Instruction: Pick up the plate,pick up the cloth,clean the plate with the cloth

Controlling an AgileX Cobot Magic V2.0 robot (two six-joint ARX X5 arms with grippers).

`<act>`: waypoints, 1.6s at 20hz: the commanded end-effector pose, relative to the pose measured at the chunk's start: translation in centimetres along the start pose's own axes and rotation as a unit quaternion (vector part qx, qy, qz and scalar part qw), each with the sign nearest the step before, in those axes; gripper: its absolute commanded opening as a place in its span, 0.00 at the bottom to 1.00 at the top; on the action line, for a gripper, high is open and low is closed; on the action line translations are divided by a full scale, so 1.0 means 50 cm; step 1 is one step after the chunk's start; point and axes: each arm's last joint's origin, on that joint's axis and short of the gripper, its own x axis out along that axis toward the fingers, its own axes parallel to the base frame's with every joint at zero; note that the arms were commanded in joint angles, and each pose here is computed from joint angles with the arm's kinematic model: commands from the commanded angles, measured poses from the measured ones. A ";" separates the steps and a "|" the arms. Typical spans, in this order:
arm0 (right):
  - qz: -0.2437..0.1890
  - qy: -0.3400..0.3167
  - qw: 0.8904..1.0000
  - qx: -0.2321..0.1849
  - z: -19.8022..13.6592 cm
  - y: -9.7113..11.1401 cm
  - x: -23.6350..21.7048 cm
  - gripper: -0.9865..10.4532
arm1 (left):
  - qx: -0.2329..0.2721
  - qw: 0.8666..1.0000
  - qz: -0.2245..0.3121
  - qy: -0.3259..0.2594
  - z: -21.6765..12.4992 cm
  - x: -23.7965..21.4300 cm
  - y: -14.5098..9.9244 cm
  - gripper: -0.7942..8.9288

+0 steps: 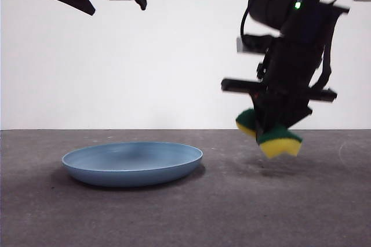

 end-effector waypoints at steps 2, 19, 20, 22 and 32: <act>-0.001 0.021 1.000 -0.010 -0.014 0.001 0.041 0.08 | 0.016 0.999 -0.001 0.035 -0.031 0.006 -0.005 0.59; -0.008 0.044 0.999 -0.020 -0.026 -0.005 0.077 0.70 | 0.042 0.997 -0.008 0.060 -0.043 0.000 -0.015 0.59; -0.008 0.044 0.999 -0.020 -0.026 -0.005 0.077 0.70 | 0.042 0.997 -0.008 0.060 -0.043 0.000 -0.015 0.59; -0.007 0.041 0.999 -0.020 -0.025 -0.005 0.074 0.70 | 0.043 0.997 -0.008 0.060 -0.043 0.000 -0.015 0.59; 0.004 -0.023 1.000 -0.016 0.005 -0.005 -0.029 0.69 | 0.059 0.996 0.010 0.064 -0.045 0.000 -0.011 0.59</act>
